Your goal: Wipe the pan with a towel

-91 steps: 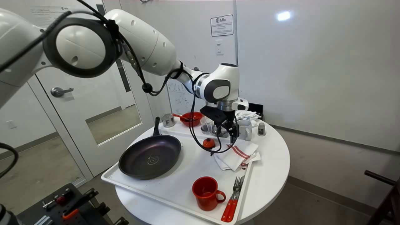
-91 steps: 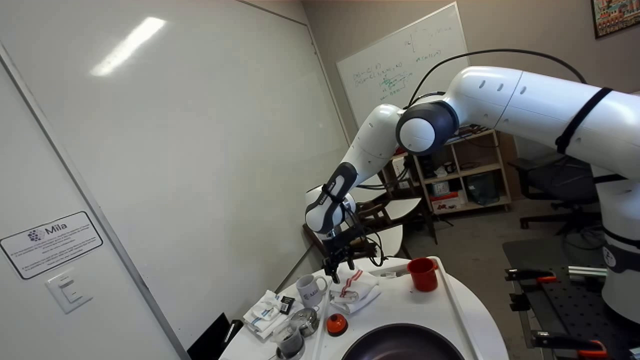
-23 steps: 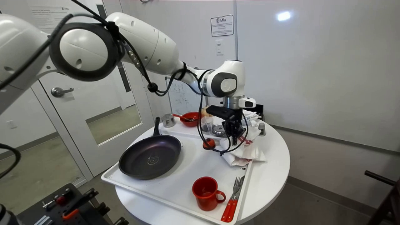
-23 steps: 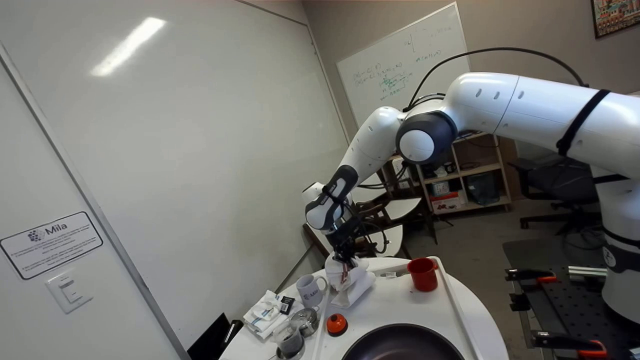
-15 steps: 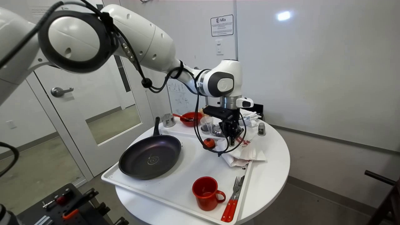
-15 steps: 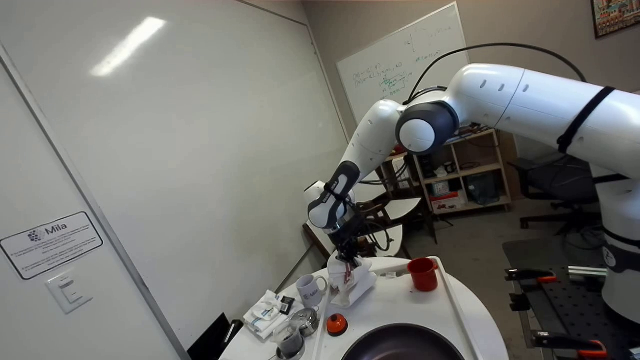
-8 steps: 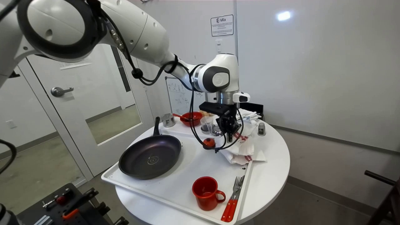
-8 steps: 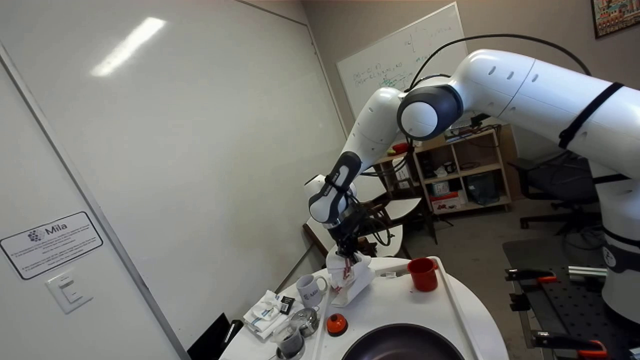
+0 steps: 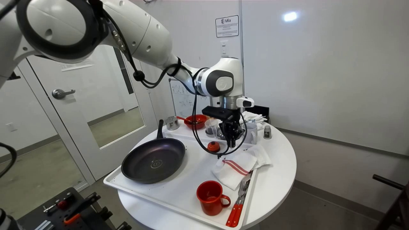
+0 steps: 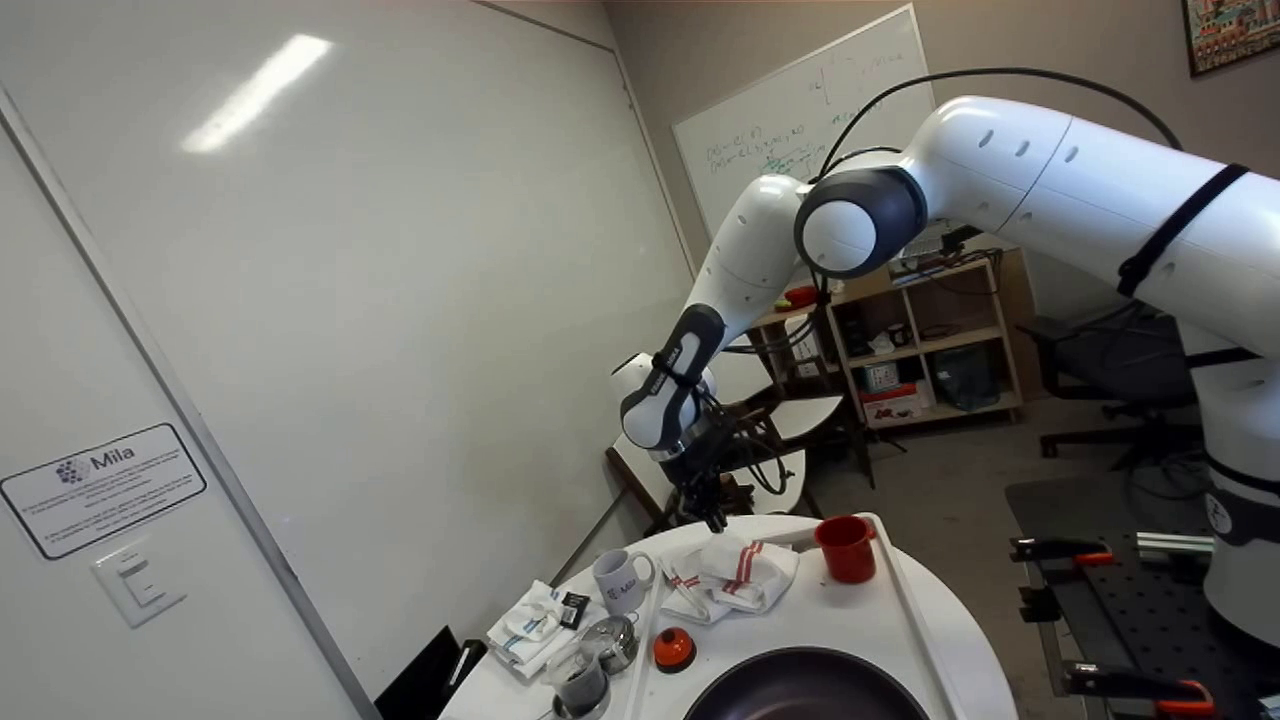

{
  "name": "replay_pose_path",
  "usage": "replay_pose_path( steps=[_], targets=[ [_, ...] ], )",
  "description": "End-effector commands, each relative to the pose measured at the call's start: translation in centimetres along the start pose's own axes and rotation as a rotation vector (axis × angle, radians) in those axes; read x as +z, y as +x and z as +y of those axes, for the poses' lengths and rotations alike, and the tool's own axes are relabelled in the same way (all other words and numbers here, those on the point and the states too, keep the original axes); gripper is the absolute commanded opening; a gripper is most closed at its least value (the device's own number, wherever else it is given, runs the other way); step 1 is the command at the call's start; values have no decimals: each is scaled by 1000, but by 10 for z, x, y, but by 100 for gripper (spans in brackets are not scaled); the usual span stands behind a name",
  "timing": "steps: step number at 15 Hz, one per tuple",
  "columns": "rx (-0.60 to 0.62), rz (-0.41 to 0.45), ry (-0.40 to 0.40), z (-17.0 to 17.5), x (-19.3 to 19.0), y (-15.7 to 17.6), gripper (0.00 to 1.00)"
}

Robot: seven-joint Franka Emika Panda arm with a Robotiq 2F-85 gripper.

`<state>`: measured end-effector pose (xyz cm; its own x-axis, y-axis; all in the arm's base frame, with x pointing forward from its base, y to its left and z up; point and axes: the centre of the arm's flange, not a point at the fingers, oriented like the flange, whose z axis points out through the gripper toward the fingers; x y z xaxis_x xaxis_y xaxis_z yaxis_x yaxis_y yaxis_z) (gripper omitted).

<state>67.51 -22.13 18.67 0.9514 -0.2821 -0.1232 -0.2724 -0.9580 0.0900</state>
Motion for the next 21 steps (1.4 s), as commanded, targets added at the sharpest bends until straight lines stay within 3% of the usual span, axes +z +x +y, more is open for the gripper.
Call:
replay_pose_path(
  steps=[1,5,7,16,20,21],
  targets=[
    [-21,6,-5,-1,-6,-14,0],
    [-16,-6,-8,-2,0,-11,0],
    [-13,-14,-10,-2,3,-11,27],
    [-3,-81,-4,1,37,-14,91],
    [-1,-118,5,3,65,-12,100],
    [1,-124,8,4,71,-12,97]
  ],
)
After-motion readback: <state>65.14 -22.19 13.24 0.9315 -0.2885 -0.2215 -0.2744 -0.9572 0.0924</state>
